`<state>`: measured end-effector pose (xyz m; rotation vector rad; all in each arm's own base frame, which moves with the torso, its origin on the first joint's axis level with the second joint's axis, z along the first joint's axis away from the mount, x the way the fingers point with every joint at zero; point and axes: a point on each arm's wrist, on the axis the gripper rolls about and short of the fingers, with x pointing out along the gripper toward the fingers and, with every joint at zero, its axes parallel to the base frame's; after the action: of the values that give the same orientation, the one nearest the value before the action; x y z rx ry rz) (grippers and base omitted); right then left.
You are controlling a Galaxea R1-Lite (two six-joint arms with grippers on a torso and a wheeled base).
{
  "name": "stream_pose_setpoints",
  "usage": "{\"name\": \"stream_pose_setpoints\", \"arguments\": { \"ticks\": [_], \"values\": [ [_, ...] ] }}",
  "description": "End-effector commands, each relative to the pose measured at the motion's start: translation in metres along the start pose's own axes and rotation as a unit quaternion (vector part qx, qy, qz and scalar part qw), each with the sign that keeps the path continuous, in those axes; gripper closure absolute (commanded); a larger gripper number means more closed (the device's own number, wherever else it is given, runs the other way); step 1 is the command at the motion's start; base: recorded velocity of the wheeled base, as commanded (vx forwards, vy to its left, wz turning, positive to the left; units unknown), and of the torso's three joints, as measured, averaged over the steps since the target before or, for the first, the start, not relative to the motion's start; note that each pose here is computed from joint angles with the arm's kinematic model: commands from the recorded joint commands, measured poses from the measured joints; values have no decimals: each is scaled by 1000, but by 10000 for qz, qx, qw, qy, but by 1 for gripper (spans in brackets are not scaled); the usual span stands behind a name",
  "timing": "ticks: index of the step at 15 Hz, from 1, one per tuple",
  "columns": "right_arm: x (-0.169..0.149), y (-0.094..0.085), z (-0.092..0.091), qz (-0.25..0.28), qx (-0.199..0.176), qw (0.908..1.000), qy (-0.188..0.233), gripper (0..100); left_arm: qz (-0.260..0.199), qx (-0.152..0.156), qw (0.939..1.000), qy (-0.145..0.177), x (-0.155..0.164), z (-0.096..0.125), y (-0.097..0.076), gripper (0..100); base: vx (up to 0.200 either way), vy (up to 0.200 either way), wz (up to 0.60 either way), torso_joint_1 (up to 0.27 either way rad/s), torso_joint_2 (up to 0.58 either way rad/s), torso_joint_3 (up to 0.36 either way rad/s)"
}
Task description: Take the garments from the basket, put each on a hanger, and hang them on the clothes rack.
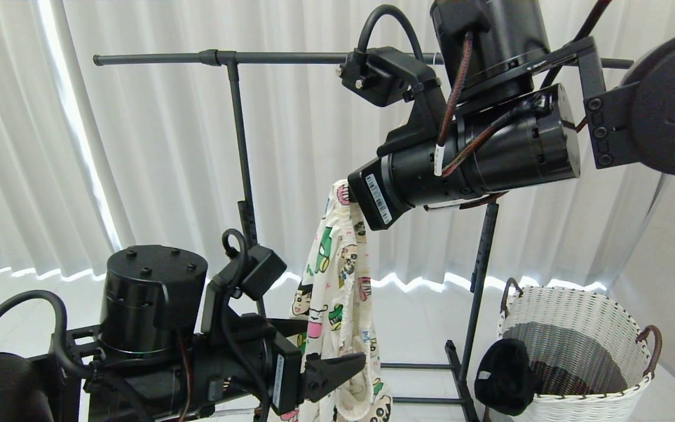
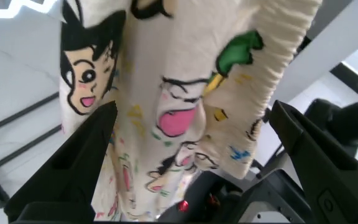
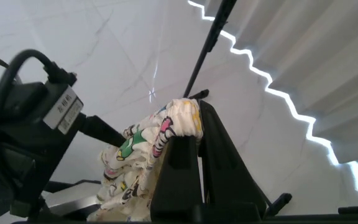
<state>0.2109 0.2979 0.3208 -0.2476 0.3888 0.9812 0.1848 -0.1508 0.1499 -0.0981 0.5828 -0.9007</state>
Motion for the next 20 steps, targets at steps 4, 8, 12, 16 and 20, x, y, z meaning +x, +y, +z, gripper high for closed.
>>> {"name": "stream_pose_setpoints", "arguments": {
  "ticks": [4,8,12,16,20],
  "values": [
    [-2,2,1,22,-17,10000,-22,100,451,-64,9989,143,15,-8,14,0,0,0,0,0,0,0],
    [-6,2,1,-15,-13,10000,-5,100,1080,-149,9924,573,22,-32,24,0,0,0,0,0,0,0],
    [-11,-7,-3,-360,47,9991,234,100,1390,-145,9880,651,18,-43,25,0,0,0,0,0,0,0],
    [-20,-25,-8,-844,149,9950,506,100,1601,-67,9860,460,14,-43,23,0,0,0,0,0,0,0],
    [-34,-30,-10,-930,188,9939,558,100,1641,-53,9853,463,13,-47,23,100,0,0,0,0,0,0]
  ]
}}
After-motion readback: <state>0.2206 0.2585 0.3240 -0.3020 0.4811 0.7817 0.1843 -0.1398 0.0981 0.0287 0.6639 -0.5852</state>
